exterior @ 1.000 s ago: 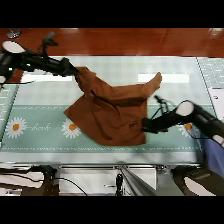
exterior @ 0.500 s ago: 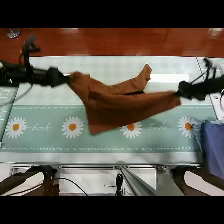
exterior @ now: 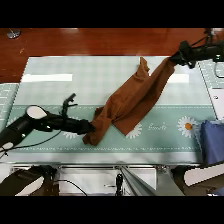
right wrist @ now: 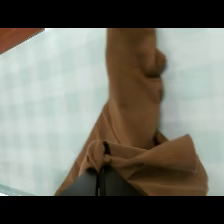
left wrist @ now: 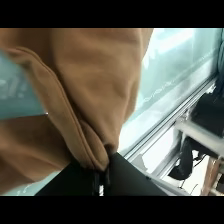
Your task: Fold the shirts.
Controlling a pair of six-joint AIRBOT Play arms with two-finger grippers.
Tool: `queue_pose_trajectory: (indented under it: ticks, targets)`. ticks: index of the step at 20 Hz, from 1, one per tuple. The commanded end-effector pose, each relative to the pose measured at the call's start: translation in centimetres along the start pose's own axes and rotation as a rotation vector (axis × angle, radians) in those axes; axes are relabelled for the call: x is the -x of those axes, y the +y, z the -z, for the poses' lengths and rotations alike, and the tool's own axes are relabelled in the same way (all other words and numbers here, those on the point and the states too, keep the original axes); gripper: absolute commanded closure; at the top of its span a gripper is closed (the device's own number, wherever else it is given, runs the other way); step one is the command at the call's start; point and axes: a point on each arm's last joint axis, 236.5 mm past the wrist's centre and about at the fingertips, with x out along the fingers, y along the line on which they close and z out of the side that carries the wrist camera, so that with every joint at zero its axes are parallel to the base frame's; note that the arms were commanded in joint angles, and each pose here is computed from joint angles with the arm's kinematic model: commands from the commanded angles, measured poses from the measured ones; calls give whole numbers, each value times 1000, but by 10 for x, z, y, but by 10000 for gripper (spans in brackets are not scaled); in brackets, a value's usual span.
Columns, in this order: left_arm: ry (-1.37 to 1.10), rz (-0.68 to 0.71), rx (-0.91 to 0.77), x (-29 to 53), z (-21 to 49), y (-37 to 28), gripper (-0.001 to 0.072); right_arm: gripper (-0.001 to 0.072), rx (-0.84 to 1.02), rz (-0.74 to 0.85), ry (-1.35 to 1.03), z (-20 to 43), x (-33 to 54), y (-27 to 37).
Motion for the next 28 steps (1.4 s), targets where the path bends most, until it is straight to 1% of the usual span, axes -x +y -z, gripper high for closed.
queue_pose_trajectory:
  ticks: [1, 2, 3, 4, 5, 6, 8, 9, 11, 12, 13, 14, 16, 17, 19, 23, 25, 28]
  targets:
    - [14, -31, -2, -29, 17, 5, 666, 690, -21, -41, 44, 4, -37, 8]
    - [19, -33, 6, -30, 17, 7, 556, 668, -42, -39, 58, 7, -43, 5]
    - [21, -32, 27, -29, 17, 8, 250, 458, -55, -37, 64, 8, -44, 3]
    - [30, -24, 36, -25, 16, 8, 9, 107, -56, -36, 72, 10, -43, 2]
    - [54, -17, 28, -15, 14, 7, 6, 90, -51, -42, 89, 13, -37, 2]
    - [70, -3, 26, 0, 8, 5, 7, 90, -47, -41, 103, 15, -25, -1]
    - [1, 17, 36, 47, -27, 4, 8, 90, -22, 1, 119, 18, 13, -16]
    - [-95, 18, 53, 77, -54, 9, 7, 91, -4, 74, 126, 21, 39, -32]
    - [-308, -18, 102, 134, -105, 31, 8, 91, 16, 299, 110, 28, 93, -77]
    - [-400, -41, 132, 154, -122, 45, 7, 90, -5, 395, 79, 33, 118, -98]
    - [-454, -50, 177, 164, -132, 56, 8, 91, -46, 451, 46, 42, 133, -114]
    - [-433, -41, 194, 159, -131, 60, 8, 91, -106, 475, 23, 58, 139, -128]
    - [-254, 8, 185, 118, -110, 51, 8, 91, -167, 462, 25, 103, 128, -143]
    - [-164, 22, 147, 95, -99, 45, 8, 91, -173, 455, 47, 129, 119, -147]
    - [-14, 28, 62, 50, -79, 33, 8, 91, -193, 393, 91, 180, 98, -145]
    - [163, 31, -26, -6, -65, 13, 8, 91, -238, 334, 185, 255, 83, -140]
    - [200, 10, -82, -21, -70, 7, 8, 91, -245, 301, 221, 280, 78, -134]
    - [274, -109, -109, -37, -73, 21, 9, 91, -272, 259, 241, 304, 72, -127]
